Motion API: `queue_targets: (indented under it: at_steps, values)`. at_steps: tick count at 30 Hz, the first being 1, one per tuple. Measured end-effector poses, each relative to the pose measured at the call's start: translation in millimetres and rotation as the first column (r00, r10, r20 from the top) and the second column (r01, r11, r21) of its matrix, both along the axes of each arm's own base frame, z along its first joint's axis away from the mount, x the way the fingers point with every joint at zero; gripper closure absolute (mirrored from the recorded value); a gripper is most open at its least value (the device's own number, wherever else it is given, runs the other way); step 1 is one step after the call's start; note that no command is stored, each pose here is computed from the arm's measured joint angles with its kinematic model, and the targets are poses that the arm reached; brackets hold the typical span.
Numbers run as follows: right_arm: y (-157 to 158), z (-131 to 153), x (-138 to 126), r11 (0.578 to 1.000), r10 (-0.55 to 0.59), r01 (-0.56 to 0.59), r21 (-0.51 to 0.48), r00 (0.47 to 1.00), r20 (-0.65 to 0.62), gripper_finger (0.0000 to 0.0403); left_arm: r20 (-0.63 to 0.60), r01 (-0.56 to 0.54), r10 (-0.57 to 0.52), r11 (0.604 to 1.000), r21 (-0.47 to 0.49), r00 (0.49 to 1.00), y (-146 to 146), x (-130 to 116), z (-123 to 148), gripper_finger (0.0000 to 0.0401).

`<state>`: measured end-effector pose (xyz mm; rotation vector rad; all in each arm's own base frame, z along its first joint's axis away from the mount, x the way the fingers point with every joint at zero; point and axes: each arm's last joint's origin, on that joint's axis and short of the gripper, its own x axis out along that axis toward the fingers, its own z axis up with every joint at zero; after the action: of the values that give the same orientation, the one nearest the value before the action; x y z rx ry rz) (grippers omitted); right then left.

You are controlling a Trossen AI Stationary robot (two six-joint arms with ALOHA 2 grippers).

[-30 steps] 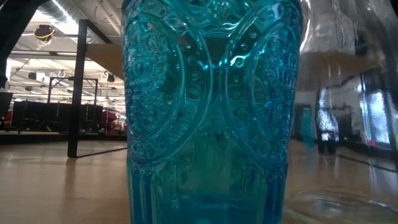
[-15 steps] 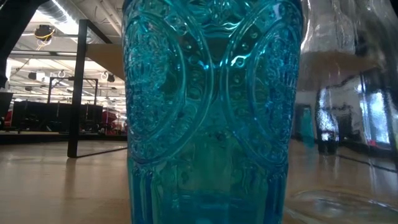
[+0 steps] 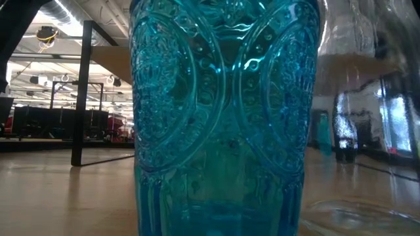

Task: Sort vases onto shelf
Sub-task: Put the blue vase on the shelf, then put the blue vase on the shelf aligned with the other blue vase

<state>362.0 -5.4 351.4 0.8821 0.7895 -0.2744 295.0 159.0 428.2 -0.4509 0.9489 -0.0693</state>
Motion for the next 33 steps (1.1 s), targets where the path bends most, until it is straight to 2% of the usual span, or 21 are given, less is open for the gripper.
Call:
queue_targets:
  at_steps: [19, 27, 30, 33]
  values:
    - [-5, 0, 1, 0.997, 0.071, -0.071, -0.009, 0.997, 0.023, 0.0403, -0.005, -0.016, 0.016, 1.0, -0.011, 1.0, 0, 0, 0, 0.0401]
    - [-2, 5, 5, 0.989, 0.126, -0.133, 0.063, 0.988, 0.094, 0.0403, -0.005, -0.017, 0.017, 1.0, -0.012, 1.0, 0, 0, 0, 0.0401]
    - [-1, 15, 5, 0.981, 0.165, -0.176, 0.084, 0.978, 0.124, 0.0403, -0.006, -0.019, 0.019, 1.0, -0.014, 1.0, 0, 0, 0, 0.0401]
    - [0, 41, 3, 0.972, 0.22, -0.233, 0.034, 0.951, 0.217, 0.0403, -0.006, -0.019, 0.019, 1.0, -0.014, 1.0, 0, 0, 0, 0.0401]
